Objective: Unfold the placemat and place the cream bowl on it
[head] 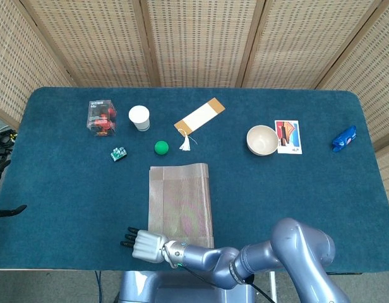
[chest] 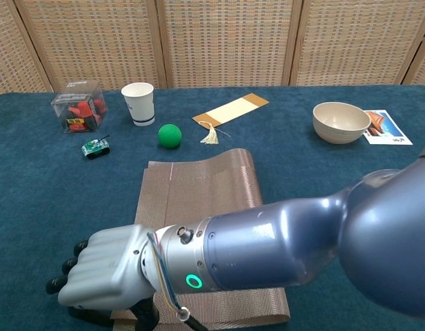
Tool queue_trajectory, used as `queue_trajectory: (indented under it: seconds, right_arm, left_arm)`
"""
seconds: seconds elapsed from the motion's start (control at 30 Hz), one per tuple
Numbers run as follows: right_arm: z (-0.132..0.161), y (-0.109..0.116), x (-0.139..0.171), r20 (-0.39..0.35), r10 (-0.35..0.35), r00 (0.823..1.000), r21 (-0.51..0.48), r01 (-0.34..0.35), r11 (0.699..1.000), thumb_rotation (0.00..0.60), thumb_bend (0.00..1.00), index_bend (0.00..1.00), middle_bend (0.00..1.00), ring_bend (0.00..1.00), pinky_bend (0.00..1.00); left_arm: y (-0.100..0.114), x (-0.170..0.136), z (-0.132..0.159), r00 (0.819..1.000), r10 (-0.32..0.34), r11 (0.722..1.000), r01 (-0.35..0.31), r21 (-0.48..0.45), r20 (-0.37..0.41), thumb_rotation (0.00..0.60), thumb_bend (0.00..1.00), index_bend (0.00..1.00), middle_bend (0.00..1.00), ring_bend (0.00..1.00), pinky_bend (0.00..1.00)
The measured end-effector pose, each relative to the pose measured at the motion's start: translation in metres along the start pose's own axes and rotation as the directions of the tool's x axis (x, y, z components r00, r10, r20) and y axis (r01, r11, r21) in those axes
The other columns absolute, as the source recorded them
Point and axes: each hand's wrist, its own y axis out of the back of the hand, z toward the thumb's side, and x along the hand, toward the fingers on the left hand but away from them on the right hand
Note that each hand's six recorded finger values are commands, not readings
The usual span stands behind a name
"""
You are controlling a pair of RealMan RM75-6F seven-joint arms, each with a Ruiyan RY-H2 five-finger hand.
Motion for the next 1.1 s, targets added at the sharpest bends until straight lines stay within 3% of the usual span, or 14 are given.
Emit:
queue_trajectory:
  seconds: [1.1]
  right_arm:
    - [-0.025, -0.002, 0.031, 0.061, 0.002, 0.998, 0.023, -0.003, 1.000, 0.600, 0.52, 0.52, 0.00, 0.00, 0.00]
  left_arm:
    - [0.000, -0.003, 0.005, 1.000, 0.006, 1.000, -0.006, 0.005, 0.017, 0.600, 0.00, 0.00, 0.00, 0.00, 0.00]
